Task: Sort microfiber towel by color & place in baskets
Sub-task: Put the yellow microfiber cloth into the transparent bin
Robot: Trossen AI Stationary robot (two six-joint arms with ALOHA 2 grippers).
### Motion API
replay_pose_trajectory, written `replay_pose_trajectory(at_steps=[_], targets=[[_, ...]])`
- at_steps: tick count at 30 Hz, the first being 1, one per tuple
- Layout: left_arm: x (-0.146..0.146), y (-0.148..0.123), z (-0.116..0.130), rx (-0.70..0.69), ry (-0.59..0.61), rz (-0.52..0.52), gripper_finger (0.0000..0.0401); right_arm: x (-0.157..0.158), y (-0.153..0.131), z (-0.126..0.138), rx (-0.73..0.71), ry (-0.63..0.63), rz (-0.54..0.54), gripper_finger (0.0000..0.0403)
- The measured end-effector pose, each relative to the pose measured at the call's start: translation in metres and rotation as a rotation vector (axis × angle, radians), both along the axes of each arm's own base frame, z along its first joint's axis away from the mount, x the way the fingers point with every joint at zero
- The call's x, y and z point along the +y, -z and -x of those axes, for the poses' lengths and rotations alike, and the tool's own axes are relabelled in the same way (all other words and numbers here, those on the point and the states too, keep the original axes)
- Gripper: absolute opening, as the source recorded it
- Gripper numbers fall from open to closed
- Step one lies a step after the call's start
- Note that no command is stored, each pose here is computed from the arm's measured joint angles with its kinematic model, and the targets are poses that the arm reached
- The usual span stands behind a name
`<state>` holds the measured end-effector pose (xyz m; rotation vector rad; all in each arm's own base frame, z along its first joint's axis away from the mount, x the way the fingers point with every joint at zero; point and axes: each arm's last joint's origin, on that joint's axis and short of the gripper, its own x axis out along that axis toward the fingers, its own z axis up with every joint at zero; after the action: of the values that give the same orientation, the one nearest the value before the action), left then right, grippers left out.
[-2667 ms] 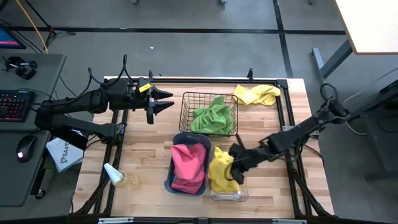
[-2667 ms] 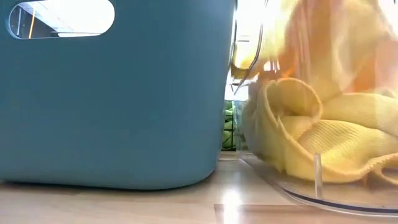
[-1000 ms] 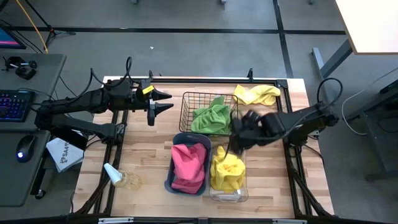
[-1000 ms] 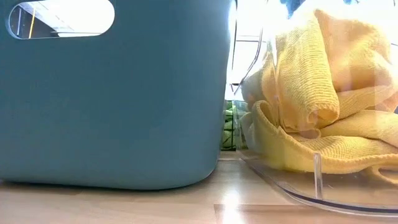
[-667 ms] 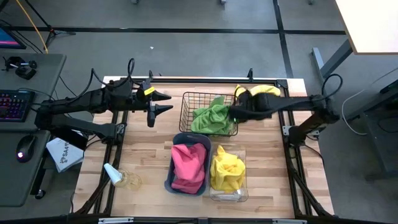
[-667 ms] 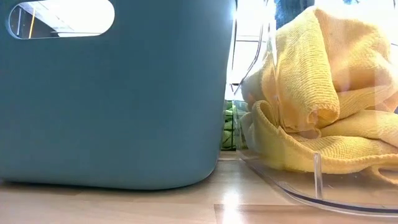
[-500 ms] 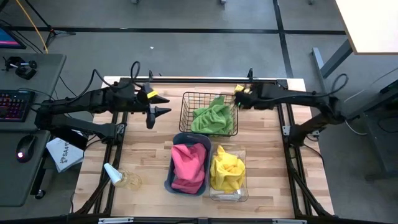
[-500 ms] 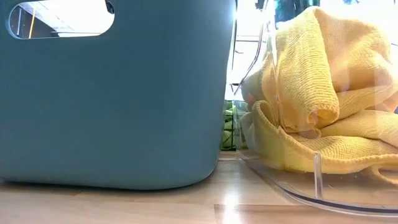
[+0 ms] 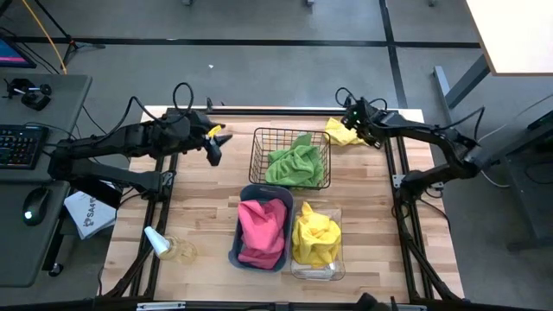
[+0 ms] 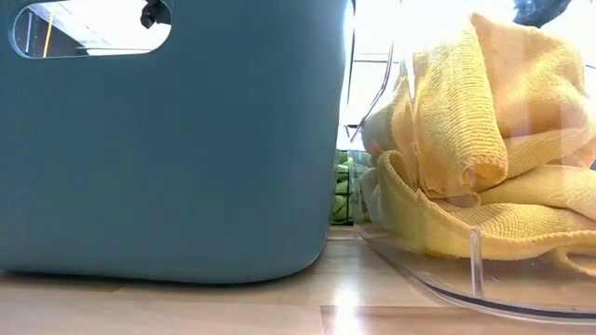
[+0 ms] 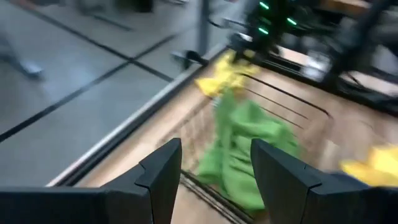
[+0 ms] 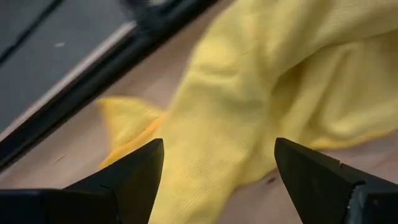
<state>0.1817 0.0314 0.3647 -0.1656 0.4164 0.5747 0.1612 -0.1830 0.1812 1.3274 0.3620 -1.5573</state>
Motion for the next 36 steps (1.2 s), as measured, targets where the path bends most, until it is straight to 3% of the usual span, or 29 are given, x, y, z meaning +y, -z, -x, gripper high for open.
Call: replay_pose_trajectory(at_steps=[5,11,16,20,24,25,27,32,36], targets=[[0.007,0.0,0.002,-0.051,-0.131,0.047,0.0181,-0.015,0.021,0.009,0.048,0.042,-0.086,0.0302],[0.014,0.003,-0.001,-0.001,-0.139,0.004,0.0181,-0.025,0.043,0.009,0.075,0.062,-0.15,0.0302],[0.018,0.005,0.001,0.038,-0.131,0.009,0.0181,-0.022,0.051,0.004,0.144,-0.026,-0.173,0.0286],[0.019,0.006,0.003,0.077,-0.1,-0.009,0.0181,-0.011,0.047,-0.004,0.193,-0.162,-0.17,0.0218],[0.019,0.003,0.007,0.103,0.027,-0.054,0.0181,0.012,0.035,-0.008,0.234,-0.296,-0.196,0.0088],[0.02,0.003,0.009,0.105,0.037,-0.065,0.0181,0.016,0.028,-0.009,0.235,-0.33,-0.166,0.0049],[0.021,0.001,0.012,0.109,0.035,-0.089,0.0181,0.024,0.01,-0.011,0.221,-0.405,-0.083,0.0018],[0.028,-0.005,0.016,0.087,0.011,-0.147,0.0181,0.055,-0.051,-0.009,0.062,-0.527,0.181,0.0012],[0.034,-0.011,0.015,0.037,-0.001,-0.186,0.0181,0.09,-0.113,-0.006,-0.181,-0.674,0.508,0.001]])
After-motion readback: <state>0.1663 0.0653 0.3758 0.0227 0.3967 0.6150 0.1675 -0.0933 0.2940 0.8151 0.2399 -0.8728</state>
